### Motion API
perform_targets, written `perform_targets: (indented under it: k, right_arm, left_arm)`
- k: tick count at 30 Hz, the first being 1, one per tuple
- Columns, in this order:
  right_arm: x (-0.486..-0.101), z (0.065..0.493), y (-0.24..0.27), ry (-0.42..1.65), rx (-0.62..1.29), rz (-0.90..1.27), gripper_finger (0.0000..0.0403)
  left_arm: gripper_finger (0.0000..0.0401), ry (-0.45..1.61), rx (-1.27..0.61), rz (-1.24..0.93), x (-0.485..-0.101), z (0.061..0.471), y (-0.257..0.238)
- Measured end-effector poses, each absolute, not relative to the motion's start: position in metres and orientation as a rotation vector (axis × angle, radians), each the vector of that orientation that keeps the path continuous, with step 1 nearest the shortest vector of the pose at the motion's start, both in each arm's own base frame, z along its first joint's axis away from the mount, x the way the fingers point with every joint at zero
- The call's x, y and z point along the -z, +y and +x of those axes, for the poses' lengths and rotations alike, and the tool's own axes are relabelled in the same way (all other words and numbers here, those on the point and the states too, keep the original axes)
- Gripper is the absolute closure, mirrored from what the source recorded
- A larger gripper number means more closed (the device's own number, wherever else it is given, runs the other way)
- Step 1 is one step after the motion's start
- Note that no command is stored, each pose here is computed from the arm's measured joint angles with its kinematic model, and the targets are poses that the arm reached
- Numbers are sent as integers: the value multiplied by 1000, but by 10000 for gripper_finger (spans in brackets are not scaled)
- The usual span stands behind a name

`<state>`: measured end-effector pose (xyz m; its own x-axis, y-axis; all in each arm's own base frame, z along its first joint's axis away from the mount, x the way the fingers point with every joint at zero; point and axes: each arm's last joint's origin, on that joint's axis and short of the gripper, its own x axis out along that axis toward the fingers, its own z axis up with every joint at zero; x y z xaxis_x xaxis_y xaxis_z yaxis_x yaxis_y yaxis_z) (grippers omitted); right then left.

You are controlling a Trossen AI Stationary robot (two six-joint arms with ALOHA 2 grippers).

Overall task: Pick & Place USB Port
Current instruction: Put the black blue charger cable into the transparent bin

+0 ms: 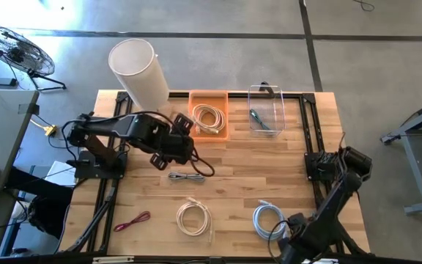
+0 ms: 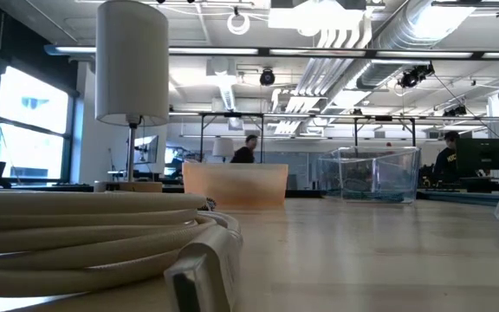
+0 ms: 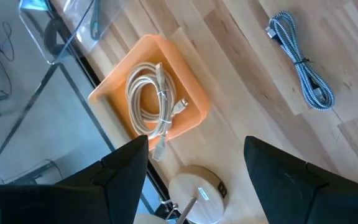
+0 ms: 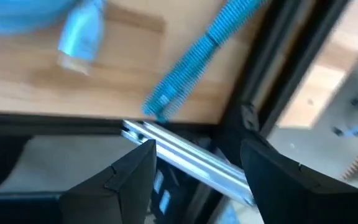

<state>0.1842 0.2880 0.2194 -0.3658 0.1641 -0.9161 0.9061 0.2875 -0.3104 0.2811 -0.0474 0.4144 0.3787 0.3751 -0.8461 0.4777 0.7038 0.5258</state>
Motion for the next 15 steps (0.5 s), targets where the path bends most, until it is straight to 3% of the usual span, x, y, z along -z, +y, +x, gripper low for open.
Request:
perform_targets:
  k: [9, 15]
  right_arm:
    - [-216, 185, 296, 1710, 1081, 1002, 176]
    - [-188, 183, 313, 1706, 1074, 951, 176]
  left_arm:
    - [142, 1218, 89, 825, -415, 280, -48]
    - [142, 1218, 94, 820, -415, 280, -48]
